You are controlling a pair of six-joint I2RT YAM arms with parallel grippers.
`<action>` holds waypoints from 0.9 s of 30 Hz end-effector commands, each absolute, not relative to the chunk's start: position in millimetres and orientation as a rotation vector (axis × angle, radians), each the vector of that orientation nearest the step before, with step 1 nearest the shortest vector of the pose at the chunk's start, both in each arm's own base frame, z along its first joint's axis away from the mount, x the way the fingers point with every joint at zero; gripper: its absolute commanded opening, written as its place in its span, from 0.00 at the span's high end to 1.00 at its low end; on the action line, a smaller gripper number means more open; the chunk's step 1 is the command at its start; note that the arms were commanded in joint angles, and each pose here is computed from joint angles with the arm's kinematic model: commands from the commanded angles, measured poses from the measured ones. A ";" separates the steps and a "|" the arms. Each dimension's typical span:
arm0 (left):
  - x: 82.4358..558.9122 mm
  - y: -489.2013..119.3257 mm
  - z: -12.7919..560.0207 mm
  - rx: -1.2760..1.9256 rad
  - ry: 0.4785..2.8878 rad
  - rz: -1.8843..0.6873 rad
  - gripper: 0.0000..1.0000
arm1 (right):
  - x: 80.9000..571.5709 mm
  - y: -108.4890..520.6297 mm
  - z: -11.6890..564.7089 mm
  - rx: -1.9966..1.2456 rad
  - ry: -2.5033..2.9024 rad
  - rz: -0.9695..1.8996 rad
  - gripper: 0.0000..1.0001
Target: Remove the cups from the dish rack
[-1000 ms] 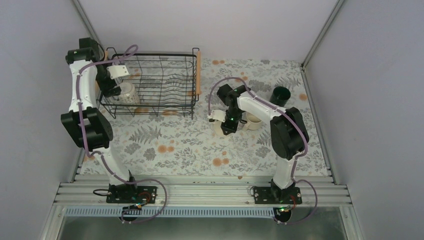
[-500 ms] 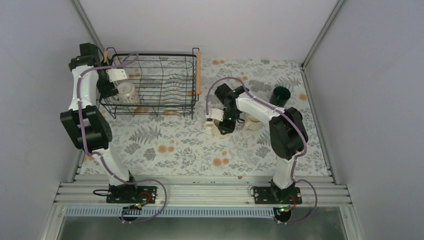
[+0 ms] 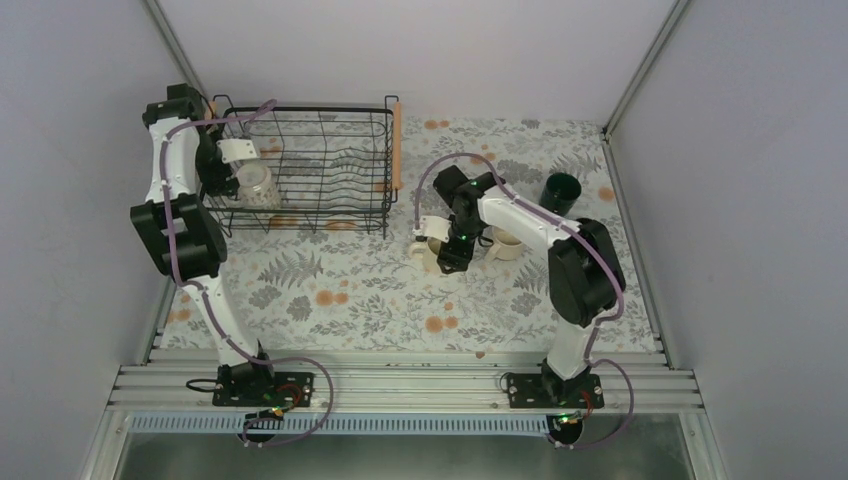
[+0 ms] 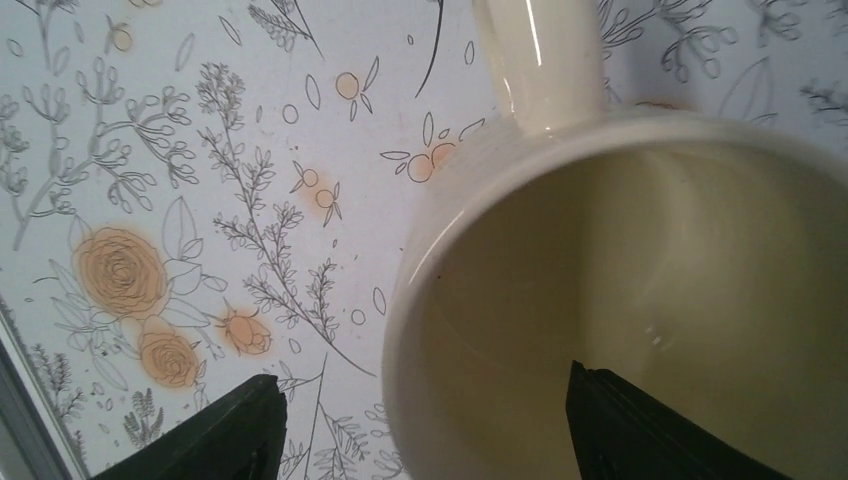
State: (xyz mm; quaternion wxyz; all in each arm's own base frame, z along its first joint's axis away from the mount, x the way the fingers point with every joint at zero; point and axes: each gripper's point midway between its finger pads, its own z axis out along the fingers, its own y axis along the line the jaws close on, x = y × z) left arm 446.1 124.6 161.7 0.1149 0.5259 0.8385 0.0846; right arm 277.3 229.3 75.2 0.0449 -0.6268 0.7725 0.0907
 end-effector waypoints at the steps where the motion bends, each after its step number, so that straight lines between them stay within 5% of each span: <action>1: 436.6 117.1 166.6 1.585 2.447 0.163 0.03 | 271.4 231.7 106.1 -1.881 2.297 0.284 0.26; 27: 465.4 2.9 103.4 1.723 2.431 -0.067 0.11 | 268.8 230.8 139.8 -1.801 2.271 0.252 0.23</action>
